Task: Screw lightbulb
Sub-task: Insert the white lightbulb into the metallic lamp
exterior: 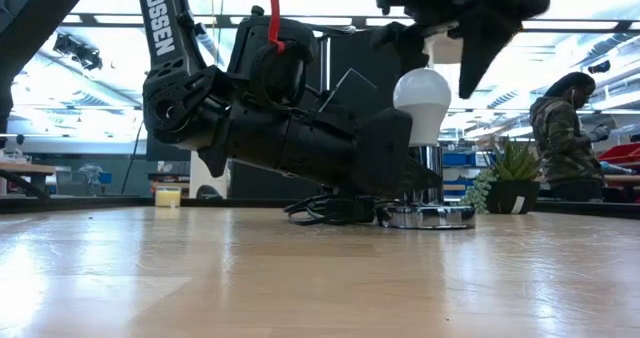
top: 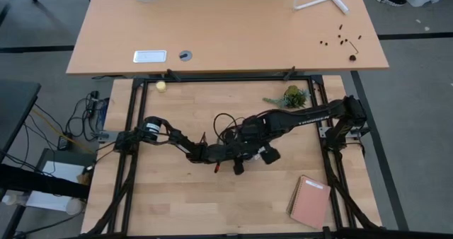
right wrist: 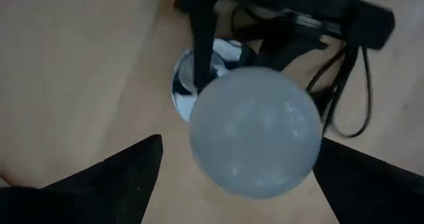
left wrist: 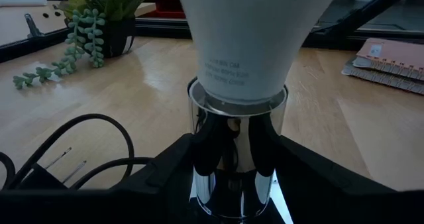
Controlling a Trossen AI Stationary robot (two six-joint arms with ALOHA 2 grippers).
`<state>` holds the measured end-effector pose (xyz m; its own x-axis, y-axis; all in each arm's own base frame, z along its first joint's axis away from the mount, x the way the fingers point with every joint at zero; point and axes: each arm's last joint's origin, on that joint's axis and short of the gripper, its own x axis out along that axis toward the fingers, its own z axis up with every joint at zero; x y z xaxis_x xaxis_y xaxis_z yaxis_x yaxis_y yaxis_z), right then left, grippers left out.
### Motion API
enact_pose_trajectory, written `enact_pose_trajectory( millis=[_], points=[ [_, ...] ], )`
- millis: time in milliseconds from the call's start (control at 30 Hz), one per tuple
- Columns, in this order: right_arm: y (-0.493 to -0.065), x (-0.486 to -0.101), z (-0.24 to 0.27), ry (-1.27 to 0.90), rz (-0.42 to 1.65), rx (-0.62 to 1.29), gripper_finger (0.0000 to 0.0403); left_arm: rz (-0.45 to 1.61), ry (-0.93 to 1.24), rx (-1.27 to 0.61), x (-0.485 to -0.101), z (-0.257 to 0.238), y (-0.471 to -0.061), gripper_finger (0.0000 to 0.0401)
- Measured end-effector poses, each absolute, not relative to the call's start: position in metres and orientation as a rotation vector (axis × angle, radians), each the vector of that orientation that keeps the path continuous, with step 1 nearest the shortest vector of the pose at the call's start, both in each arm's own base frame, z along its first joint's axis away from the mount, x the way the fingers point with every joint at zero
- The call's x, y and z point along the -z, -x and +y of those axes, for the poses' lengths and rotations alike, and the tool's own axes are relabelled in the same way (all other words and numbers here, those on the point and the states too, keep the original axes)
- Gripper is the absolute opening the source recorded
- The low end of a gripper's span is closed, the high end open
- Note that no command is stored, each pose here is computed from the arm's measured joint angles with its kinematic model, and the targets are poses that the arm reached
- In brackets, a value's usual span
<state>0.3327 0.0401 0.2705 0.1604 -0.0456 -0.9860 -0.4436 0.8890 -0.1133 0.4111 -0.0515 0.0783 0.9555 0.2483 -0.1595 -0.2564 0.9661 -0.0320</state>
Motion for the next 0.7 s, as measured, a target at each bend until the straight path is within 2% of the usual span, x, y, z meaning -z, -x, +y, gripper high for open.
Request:
enact_pose_trajectory(
  millis=[133,367,467,700],
  points=[
    [-0.332,-0.262,0.039,0.668,1.4,-0.411,0.0382,0.151,0.069,-0.259,-0.078,-0.051,-0.411,0.0198],
    [-0.34,-0.258,0.039,0.837,1.309,-0.506,0.0375,0.14,0.116,-0.265,-0.079,-0.052,-0.411,0.0198],
    [-0.341,-0.258,0.039,0.858,1.286,-0.531,0.0375,0.141,0.113,-0.266,-0.079,-0.052,-0.411,0.0198],
    [-0.34,-0.257,0.037,0.739,1.283,-0.573,0.0374,0.152,0.085,-0.267,-0.078,-0.051,-0.411,0.0198]
  ],
)
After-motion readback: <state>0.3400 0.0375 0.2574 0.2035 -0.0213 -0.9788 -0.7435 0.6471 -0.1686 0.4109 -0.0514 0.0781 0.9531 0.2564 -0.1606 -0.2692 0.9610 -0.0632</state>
